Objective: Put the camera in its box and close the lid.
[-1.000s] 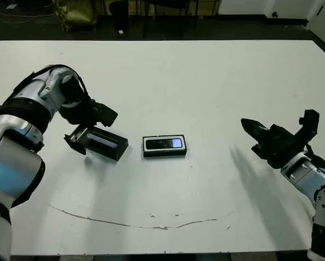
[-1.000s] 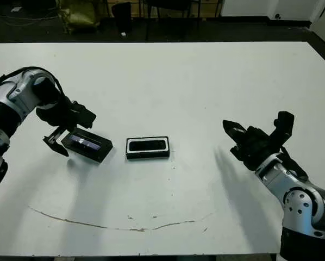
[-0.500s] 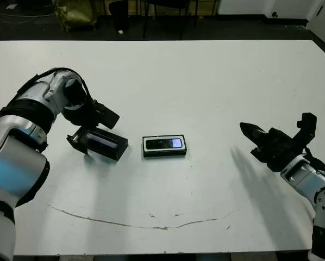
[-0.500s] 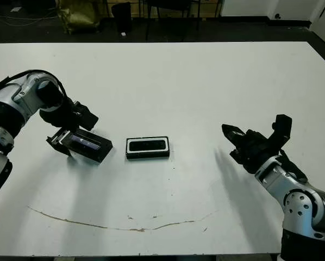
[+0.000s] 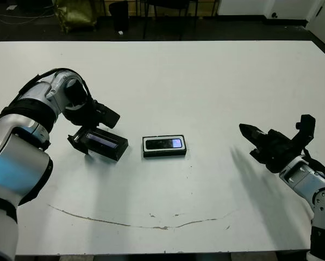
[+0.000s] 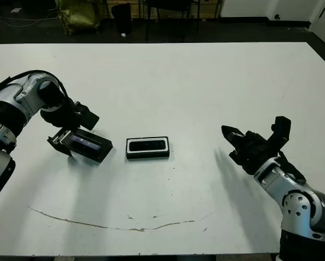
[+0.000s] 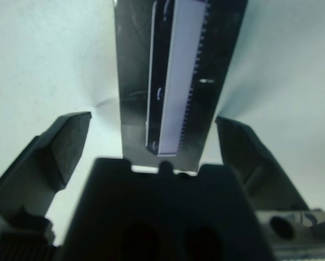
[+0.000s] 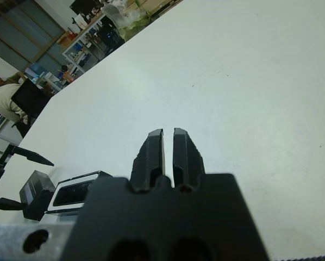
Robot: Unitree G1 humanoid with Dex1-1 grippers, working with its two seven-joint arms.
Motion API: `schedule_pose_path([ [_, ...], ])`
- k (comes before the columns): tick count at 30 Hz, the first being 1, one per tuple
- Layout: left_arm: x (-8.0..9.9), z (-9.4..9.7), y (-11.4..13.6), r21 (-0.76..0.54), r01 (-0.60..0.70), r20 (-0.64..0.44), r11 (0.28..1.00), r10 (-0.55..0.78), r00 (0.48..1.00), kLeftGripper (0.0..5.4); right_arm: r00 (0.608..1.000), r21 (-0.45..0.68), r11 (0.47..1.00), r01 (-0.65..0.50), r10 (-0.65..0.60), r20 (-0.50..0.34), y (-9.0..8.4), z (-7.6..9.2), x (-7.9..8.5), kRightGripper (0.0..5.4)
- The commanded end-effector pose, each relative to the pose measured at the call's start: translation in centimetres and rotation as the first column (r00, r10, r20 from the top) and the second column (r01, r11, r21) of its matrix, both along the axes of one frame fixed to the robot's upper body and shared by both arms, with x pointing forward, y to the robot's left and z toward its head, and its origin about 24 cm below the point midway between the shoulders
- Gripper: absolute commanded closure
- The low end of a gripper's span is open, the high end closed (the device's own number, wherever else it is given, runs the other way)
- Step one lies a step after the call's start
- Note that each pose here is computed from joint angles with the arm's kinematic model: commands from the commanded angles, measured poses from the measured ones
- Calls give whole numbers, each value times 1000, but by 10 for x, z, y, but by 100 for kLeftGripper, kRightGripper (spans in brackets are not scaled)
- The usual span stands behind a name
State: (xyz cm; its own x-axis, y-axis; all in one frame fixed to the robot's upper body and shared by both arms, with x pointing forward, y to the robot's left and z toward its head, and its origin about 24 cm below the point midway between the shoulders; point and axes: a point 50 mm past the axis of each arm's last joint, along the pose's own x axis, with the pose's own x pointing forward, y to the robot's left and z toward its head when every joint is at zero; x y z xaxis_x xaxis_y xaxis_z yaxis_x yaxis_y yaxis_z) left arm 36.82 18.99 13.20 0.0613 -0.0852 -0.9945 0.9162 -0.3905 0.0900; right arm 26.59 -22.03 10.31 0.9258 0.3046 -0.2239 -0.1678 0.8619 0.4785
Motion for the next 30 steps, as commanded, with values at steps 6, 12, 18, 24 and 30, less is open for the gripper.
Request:
schedule_pose_path([
  [6, -11, -39, 7, 40, -97, -106, 994, 101, 989, 2, 999, -22, 1000, 15, -16, -28, -1, -5, -6, 540],
  [12, -16, -54, 10, 88, -175, -136, 981, 186, 973, 2, 999, -19, 1000, 13, -14, -30, -1, -5, -6, 540],
  [18, -19, -64, 14, 106, -242, -151, 964, 256, 955, 23, 999, -15, 1000, 18, -18, -33, -2, -7, -7, 540],
  [24, -21, -65, 12, 94, -197, -161, 976, 210, 964, 146, 999, -18, 1000, 17, -18, -27, -1, -7, -8, 540],
  [30, -21, -61, 11, 118, -166, -180, 979, 186, 966, 279, 999, -8, 1000, 24, -25, -32, 0, -8, -9, 540],
])
